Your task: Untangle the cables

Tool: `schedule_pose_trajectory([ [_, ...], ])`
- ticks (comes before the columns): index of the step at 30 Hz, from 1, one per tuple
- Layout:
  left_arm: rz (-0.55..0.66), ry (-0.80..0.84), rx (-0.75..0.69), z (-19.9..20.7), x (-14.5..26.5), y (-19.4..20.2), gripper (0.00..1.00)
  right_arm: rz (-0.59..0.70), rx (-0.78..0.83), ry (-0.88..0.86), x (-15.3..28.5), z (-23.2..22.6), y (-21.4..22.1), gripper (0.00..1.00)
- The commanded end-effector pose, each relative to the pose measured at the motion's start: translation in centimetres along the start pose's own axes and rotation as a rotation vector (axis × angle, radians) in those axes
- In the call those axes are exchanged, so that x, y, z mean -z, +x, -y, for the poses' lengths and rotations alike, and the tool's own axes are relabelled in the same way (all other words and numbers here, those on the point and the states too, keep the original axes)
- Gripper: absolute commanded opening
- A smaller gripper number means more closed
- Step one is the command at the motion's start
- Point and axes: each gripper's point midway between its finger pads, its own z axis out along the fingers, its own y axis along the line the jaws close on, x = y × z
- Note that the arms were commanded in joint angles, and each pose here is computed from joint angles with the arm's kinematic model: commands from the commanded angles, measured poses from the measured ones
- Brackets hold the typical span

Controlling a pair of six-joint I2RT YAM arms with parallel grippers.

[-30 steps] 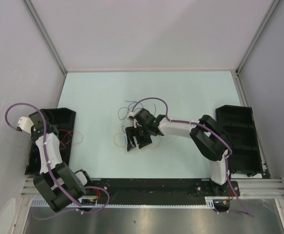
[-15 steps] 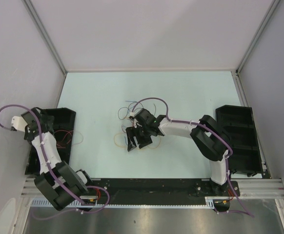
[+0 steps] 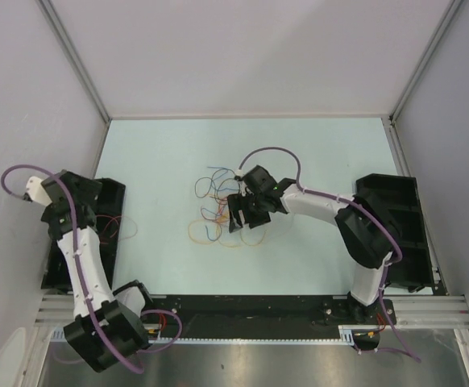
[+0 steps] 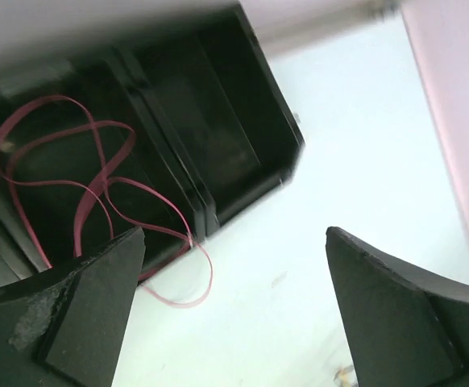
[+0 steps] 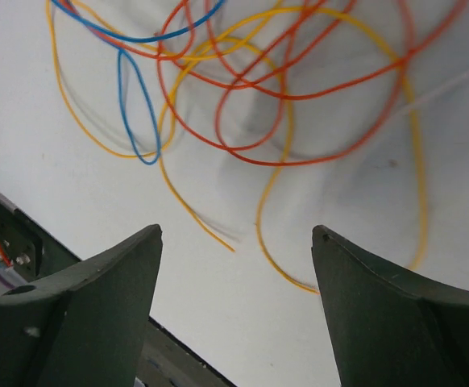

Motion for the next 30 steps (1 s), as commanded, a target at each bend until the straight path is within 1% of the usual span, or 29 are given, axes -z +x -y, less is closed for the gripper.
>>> schedule_pose_trajectory([
  [1, -0.070, 0.097, -0.176, 1.6, 2.0, 3.0, 0.98, 0.166, 0.014, 0.130, 3.9, 2.2, -2.7, 0.80],
  [2, -0.094, 0.128, -0.206, 2.1, 2.3, 3.8, 0.97, 0.204, -0.005, 0.198, 4.5, 3.7, -3.2, 0.81],
  [4, -0.127, 0.143, -0.236, 2.2, 2.7, 4.9, 0.94, 0.243, -0.019, 0.238, 5.4, 4.6, -3.1, 0.81],
  [5, -0.149, 0.156, -0.275, 2.5, 3.0, 5.8, 0.93, 0.265, -0.031, 0.258, 5.6, 5.1, -3.1, 0.82],
  [6, -0.159, 0.148, -0.294, 2.6, 3.0, 6.2, 0.93, 0.274, -0.042, 0.280, 5.4, 6.0, -2.4, 0.83],
  [8, -0.180, 0.137, -0.351, 2.9, 3.1, 7.4, 0.92, 0.305, -0.070, 0.273, 5.8, 6.2, -2.3, 0.84],
  [11, -0.233, 0.102, -0.424, 3.3, 2.5, 9.5, 0.89, 0.307, -0.078, 0.247, 5.3, 7.0, -1.2, 0.84],
  [12, -0.223, 0.082, -0.440, 3.4, 2.2, 9.6, 0.86, 0.312, -0.081, 0.222, 5.2, 7.1, -1.4, 0.84],
  [14, -0.245, 0.037, -0.478, 3.2, 1.3, 10.8, 0.85, 0.303, -0.084, 0.208, 5.3, 7.7, -0.9, 0.84],
  [16, -0.259, -0.001, -0.489, 2.7, 0.3, 11.5, 0.83, 0.299, -0.104, 0.222, 5.7, 9.4, -0.7, 0.84],
  [19, -0.276, -0.031, -0.457, 2.4, -0.6, 12.5, 0.82, 0.319, -0.148, 0.191, 6.2, 10.9, -1.1, 0.84],
  [22, -0.270, -0.076, -0.429, 1.4, -1.5, 13.3, 0.80, 0.310, -0.187, 0.134, 5.9, 11.3, -0.7, 0.82],
  [25, -0.264, -0.117, -0.414, 0.1, -2.1, 14.1, 0.79, 0.303, -0.211, 0.112, 5.5, 11.9, -0.6, 0.82],
  [30, -0.277, -0.126, -0.403, -0.7, -3.3, 15.6, 0.78, 0.281, -0.238, 0.076, 4.7, 12.3, -0.5, 0.80],
])
